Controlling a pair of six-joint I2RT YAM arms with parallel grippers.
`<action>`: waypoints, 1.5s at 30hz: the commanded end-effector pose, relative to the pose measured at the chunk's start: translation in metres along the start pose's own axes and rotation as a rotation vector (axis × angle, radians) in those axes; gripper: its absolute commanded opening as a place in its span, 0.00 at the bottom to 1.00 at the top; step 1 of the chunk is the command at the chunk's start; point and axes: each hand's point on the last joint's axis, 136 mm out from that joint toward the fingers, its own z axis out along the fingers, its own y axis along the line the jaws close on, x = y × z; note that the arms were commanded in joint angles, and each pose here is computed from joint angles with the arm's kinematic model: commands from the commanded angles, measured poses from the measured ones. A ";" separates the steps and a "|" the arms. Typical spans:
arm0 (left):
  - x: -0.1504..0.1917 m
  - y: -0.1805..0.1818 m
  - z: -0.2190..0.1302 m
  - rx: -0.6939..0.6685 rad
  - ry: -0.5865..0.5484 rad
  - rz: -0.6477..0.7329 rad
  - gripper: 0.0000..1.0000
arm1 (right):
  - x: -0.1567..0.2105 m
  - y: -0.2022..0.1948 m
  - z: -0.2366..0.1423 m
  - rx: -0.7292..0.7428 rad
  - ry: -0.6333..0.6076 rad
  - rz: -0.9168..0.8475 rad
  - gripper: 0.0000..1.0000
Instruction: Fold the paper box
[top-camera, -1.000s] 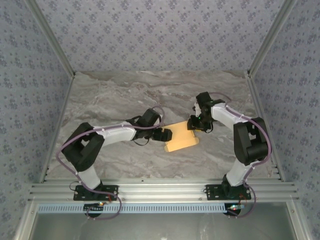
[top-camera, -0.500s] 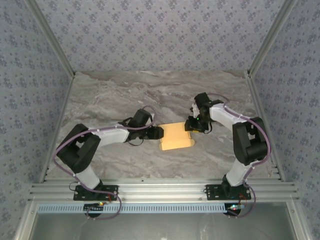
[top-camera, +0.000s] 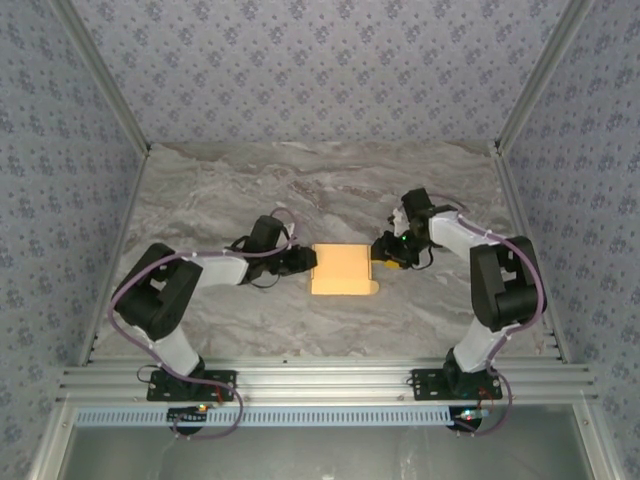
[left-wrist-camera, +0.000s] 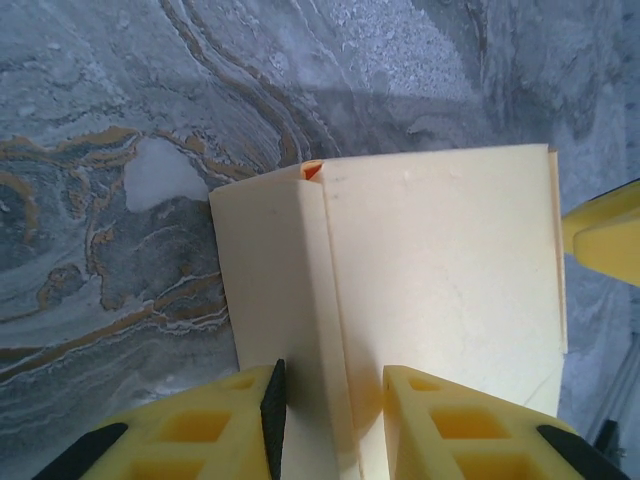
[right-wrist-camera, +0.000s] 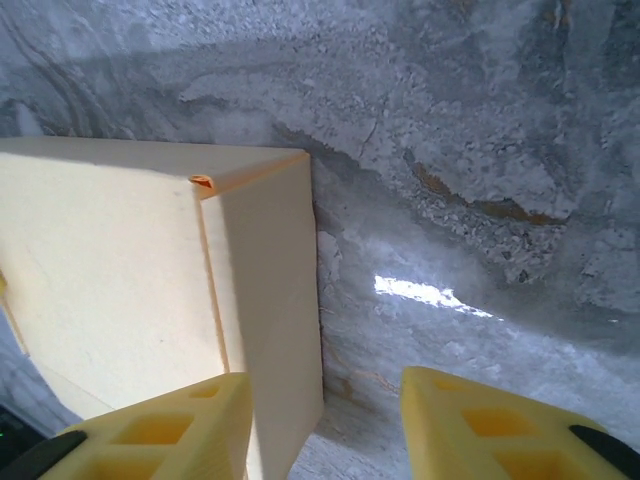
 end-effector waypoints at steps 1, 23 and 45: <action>0.003 0.008 0.004 0.050 0.022 -0.062 0.31 | -0.007 0.016 -0.016 -0.111 -0.088 -0.027 0.50; -0.008 0.034 -0.003 0.315 -0.015 -0.233 0.25 | 0.002 0.025 0.008 -0.462 -0.011 0.066 0.67; 0.002 0.046 0.002 0.303 0.001 -0.260 0.24 | 0.003 0.062 0.035 -0.579 0.046 0.124 0.66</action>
